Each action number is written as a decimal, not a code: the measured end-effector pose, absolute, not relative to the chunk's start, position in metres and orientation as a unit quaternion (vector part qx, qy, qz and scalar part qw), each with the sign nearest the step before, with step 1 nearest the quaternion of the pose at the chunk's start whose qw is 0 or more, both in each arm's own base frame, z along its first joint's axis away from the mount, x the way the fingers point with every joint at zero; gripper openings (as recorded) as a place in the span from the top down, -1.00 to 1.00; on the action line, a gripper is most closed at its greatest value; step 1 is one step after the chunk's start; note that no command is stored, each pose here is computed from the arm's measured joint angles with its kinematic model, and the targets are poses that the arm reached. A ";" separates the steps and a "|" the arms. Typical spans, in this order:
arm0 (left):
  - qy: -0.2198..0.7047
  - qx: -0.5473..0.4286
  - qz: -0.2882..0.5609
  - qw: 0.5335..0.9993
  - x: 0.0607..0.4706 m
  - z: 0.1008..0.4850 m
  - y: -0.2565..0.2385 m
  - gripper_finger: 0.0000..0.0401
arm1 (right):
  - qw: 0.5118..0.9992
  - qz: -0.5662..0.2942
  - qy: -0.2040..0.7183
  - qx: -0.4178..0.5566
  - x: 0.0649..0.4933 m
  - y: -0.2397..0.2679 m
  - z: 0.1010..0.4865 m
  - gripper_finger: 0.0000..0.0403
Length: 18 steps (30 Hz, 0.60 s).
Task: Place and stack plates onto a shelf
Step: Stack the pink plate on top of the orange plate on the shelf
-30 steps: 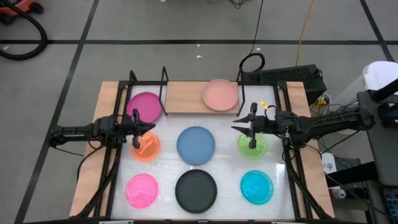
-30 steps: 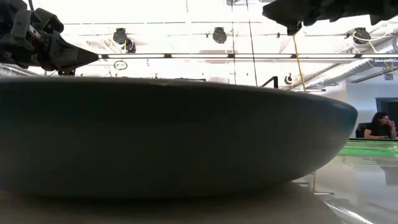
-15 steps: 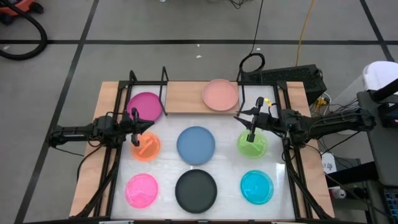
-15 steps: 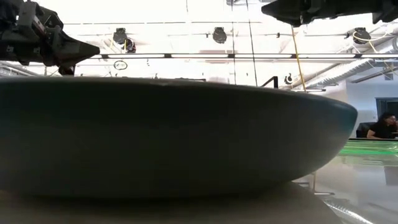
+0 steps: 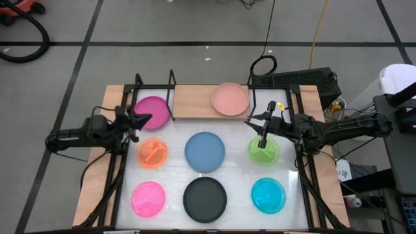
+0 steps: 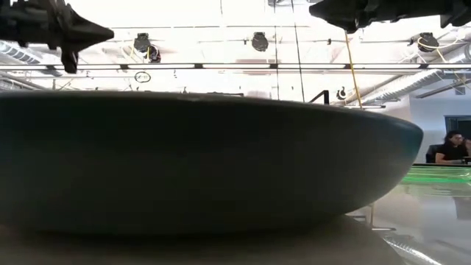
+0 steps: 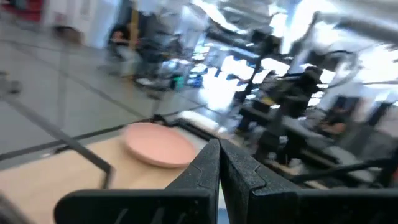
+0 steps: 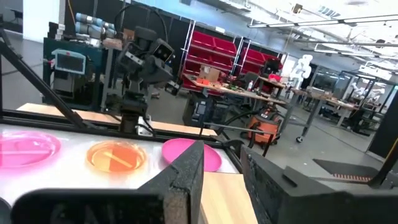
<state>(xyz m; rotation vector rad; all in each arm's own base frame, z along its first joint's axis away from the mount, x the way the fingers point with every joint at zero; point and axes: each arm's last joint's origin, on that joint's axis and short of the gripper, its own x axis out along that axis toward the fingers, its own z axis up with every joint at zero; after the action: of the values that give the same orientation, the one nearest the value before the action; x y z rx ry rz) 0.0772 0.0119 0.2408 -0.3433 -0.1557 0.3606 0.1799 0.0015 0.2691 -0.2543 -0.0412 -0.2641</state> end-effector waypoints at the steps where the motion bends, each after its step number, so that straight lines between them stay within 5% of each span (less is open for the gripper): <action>1: -0.068 -0.168 0.187 0.966 0.077 0.247 0.012 0.94 | 0.983 -0.132 -0.022 -0.126 0.180 0.001 0.269 0.56; 10: 0.125 -0.069 0.246 0.959 0.117 0.300 0.015 0.94 | 0.982 -0.132 -0.022 -0.133 0.180 0.001 0.270 0.56; 18: 0.321 -0.048 0.289 0.901 0.160 0.275 0.020 0.94 | 0.983 -0.129 -0.007 -0.132 0.184 0.002 0.265 0.56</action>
<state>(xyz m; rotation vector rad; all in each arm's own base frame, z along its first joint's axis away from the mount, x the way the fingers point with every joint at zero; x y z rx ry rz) 0.1601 0.0205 0.2752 -0.0995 0.6647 0.5978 0.1842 0.0017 0.2648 -0.2647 -0.0135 -0.2601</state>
